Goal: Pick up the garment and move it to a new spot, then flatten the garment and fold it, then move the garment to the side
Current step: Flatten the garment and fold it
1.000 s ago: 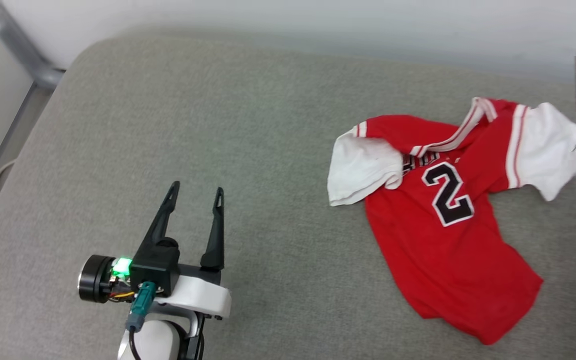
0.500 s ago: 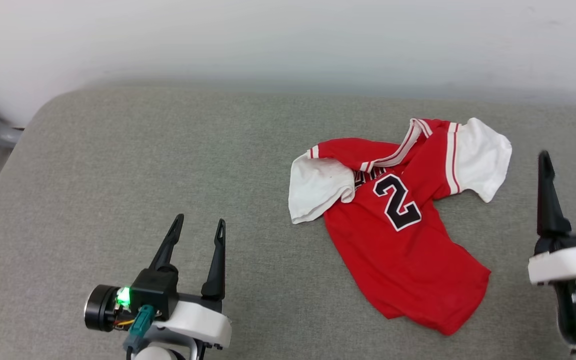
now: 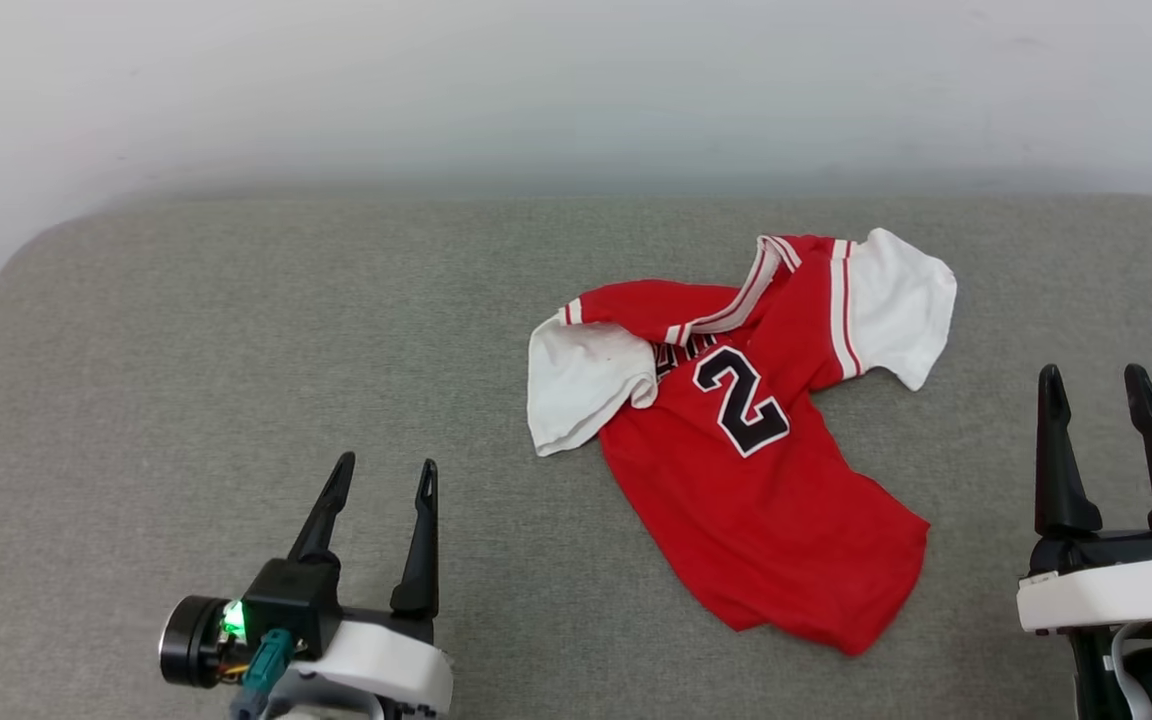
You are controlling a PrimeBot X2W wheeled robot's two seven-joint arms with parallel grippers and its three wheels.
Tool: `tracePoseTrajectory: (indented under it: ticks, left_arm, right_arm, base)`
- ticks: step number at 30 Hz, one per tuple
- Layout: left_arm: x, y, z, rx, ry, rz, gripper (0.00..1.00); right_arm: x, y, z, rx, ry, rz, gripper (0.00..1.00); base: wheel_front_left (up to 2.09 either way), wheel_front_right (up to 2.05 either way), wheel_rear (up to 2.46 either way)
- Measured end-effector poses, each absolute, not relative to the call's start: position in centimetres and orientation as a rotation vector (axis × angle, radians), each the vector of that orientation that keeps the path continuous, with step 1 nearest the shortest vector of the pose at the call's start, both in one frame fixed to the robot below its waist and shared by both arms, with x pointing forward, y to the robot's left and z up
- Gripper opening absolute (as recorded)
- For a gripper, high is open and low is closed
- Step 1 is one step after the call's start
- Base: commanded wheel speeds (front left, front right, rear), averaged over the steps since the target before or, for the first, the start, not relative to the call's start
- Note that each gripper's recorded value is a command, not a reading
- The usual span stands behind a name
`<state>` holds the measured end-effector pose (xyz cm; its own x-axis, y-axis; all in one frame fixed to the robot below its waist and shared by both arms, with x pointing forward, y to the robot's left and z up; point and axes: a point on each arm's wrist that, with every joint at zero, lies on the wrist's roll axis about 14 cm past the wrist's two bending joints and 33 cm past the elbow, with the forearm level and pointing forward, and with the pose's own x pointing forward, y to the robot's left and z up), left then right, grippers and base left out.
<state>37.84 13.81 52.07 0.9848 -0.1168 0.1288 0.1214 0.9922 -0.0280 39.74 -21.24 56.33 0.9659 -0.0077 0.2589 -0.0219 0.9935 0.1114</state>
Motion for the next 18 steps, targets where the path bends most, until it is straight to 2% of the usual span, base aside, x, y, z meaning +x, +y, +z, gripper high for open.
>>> tracePoseTrajectory:
  ticks: [6,13,18]
  left_arm:
    - [40.3,12.2,51.3,-0.063,-0.095,-0.176,1.00]
    - [45.2,8.9,48.5,0.018,0.171,-0.316,1.00]
    - [47.0,7.5,45.3,0.104,0.390,-0.384,1.00]
  right_arm:
    - [39.6,-22.2,56.0,0.105,-0.256,-0.020,1.00]
    - [40.0,-23.0,54.5,0.090,-0.215,-0.042,1.00]
    - [40.4,-23.5,53.6,0.082,-0.191,-0.058,1.00]
  base:
    - [0.00,0.00,0.00]
    - [0.00,0.00,0.00]
    - [0.00,0.00,0.00]
